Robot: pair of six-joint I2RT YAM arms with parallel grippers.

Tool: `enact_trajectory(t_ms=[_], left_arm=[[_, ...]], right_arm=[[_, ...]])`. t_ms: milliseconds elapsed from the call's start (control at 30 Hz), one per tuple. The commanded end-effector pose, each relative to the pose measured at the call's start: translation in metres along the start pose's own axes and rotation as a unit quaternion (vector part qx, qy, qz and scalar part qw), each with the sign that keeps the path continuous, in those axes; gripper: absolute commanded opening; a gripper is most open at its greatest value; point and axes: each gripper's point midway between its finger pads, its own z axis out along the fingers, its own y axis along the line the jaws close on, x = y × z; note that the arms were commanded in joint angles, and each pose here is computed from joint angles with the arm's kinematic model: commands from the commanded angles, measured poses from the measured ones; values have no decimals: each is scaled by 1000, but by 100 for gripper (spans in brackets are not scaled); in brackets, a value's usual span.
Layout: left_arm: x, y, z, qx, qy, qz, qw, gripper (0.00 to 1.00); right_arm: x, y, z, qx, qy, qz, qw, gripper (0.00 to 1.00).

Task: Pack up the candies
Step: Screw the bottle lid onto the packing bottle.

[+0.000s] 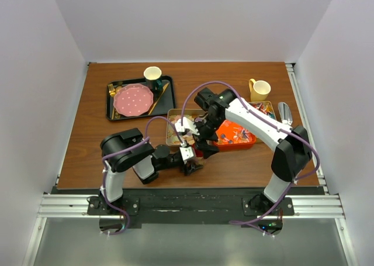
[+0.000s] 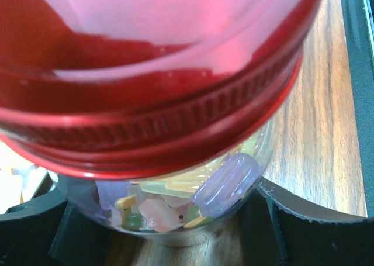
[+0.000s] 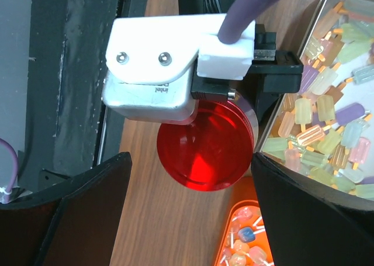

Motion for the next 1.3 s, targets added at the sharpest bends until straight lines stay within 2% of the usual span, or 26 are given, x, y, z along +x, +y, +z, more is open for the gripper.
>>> enact_trajectory(t_ms=[0,433,567,733,867,1067,1267], left_arm=[[31,0,-6,-7,49,-16,999,0],[31,-1,-4,-5,49,-20,999,0],[32,-1,-4,-4,50,-21,999,0],[33,-3,-4,1,52,-22,998,0],[34,-3,-4,1,53,-22,998,0],[34,-3,-4,2,55,-21,998,0],[33,-2,-4,-1,53,-20,998,0]], right_arm=[[8,15,-1,-14,9,14,1000,86],[43,51,-11,-3,53,34,998,87],[48,49,-13,23,58,40,997,86],[30,18,-22,58,27,54,996,86],[7,-1,-28,70,1,31,997,86],[-14,-12,-20,46,-28,16,998,87],[-19,-6,-5,17,-25,-4,1000,87]])
